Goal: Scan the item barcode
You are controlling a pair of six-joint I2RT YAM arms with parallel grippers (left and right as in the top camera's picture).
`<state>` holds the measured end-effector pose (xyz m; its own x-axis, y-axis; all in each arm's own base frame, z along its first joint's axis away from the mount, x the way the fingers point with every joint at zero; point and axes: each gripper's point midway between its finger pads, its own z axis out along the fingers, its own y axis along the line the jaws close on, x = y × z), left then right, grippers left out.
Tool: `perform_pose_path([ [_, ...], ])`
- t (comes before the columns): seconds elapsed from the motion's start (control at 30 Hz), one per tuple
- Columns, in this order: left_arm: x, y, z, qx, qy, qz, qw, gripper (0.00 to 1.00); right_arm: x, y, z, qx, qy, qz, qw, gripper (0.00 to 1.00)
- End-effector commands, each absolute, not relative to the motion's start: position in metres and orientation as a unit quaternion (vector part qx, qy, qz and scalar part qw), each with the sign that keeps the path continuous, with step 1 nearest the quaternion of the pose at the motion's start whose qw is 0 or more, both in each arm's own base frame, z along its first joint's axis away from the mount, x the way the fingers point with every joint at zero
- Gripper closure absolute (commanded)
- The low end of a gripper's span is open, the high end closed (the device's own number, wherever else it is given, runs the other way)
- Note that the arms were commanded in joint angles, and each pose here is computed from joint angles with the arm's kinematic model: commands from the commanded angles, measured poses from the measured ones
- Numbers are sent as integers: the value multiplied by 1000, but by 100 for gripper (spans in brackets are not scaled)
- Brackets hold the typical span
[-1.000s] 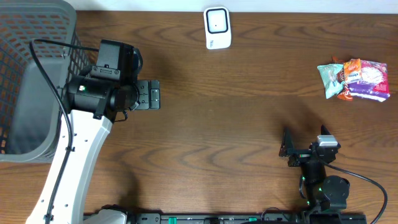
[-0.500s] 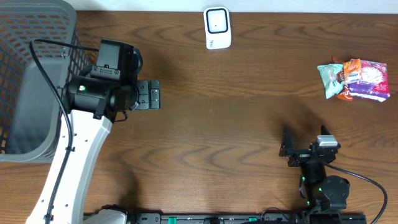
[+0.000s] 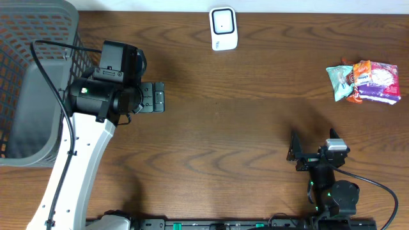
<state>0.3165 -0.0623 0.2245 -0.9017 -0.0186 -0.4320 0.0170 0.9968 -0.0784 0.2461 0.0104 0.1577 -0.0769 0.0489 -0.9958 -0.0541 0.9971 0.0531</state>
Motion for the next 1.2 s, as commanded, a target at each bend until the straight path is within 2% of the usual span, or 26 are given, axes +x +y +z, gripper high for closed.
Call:
perform_pose_path([
  [0.0,315,-61,226,-2,974,-36,223,2,246,9,157,6,732,42,680,1],
  [0.97,315,-61,228,-2,973,-36,226,2,246,9,157,6,732,42,680,1],
  [1.17,308,-45,239,-12,969,0,246,2,246,9,157,6,732,42,680,1],
])
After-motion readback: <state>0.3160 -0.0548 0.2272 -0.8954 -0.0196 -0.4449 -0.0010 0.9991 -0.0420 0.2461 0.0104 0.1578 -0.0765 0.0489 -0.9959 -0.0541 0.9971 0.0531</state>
